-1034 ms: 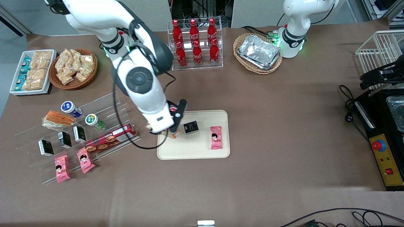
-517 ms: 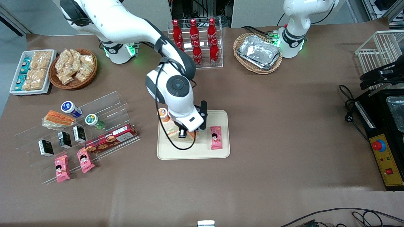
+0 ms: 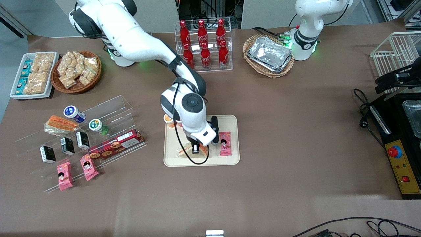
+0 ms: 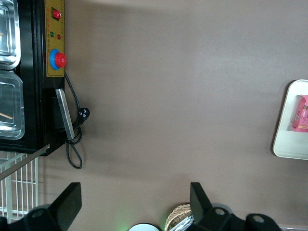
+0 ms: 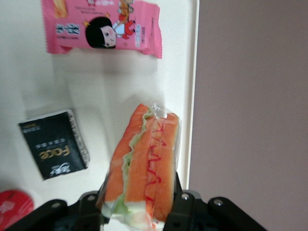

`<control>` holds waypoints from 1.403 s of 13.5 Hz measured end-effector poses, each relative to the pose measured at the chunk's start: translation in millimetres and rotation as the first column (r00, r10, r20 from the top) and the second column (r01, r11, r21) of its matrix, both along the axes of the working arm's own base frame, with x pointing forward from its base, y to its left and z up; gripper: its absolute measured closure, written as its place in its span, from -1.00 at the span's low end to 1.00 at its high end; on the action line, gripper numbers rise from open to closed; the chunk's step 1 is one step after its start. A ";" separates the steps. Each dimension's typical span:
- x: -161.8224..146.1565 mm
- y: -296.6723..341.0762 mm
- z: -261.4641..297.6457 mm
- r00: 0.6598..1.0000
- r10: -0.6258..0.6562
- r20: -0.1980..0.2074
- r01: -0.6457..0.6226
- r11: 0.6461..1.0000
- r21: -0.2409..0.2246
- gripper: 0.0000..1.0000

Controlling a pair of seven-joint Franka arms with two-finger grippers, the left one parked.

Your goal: Place sandwich on tray

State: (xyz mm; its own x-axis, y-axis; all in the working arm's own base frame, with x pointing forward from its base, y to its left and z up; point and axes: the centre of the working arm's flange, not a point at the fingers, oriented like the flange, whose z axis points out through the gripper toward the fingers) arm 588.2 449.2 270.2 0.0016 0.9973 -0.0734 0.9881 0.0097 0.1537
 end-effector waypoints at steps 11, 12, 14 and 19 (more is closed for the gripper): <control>15.7 -8.1 12.6 0.999 -0.053 0.002 0.053 0.997 0.060 -1.00; 17.8 -9.6 36.2 0.997 -0.079 0.003 0.079 0.993 0.093 -1.00; 28.0 -33.5 88.2 0.985 -0.170 -0.015 0.171 0.975 0.141 -1.00; 42.1 -128.2 201.1 0.836 -0.544 -0.068 0.548 0.824 0.144 -1.00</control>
